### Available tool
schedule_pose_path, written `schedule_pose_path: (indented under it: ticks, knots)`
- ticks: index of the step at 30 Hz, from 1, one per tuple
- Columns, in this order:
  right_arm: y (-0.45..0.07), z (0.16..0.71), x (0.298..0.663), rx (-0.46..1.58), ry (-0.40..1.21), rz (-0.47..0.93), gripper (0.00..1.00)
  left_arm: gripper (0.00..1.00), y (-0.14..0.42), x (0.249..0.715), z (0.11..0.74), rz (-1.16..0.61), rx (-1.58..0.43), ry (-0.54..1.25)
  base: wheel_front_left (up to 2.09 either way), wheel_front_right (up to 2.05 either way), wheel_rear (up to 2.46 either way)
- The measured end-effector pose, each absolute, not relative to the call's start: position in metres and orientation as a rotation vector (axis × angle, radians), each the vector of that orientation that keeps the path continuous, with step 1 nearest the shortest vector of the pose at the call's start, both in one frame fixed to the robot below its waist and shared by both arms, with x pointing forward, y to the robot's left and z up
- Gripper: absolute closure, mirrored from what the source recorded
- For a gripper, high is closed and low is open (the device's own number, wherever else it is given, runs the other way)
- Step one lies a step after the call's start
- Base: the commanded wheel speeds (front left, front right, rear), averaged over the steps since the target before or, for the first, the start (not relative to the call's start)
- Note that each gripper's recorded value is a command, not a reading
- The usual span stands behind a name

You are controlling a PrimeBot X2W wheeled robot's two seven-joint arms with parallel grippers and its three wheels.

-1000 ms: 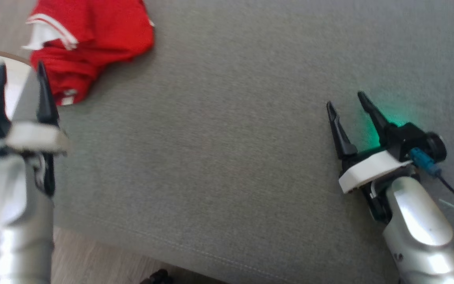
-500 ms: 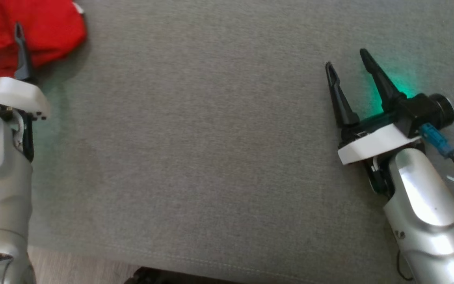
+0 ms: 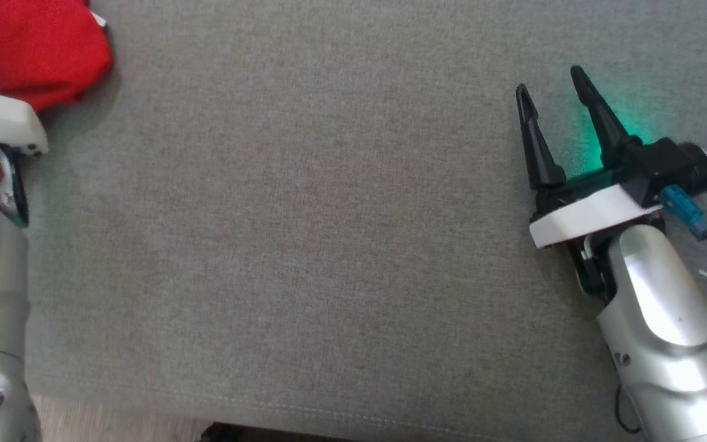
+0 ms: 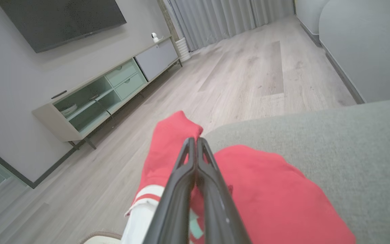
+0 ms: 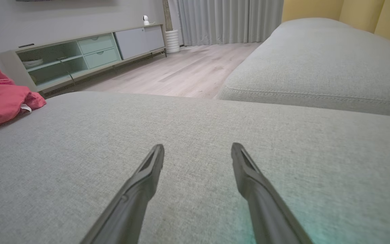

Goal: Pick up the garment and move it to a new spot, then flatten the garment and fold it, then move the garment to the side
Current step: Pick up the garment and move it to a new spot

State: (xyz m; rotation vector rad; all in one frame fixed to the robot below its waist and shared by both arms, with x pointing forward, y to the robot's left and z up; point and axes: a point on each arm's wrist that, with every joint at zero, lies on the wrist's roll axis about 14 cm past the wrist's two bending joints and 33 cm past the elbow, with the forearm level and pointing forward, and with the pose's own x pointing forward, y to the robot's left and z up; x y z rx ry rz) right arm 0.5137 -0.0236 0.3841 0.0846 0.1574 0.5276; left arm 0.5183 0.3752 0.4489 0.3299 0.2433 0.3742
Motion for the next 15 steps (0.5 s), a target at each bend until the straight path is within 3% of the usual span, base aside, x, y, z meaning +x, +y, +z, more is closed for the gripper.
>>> schedule_pose_path:
  ticks: [7,15]
  knots:
    - [-0.032,0.390,0.493,0.081,0.193,0.503,0.00,1.00,0.351,0.535,0.527,0.269,0.386,0.029,0.00,0.00,0.00]
    - [-0.048,0.418,0.466,0.114,0.171,0.441,0.00,1.00,0.249,0.551,0.624,-0.024,0.407,-0.267,0.00,0.00,0.00]
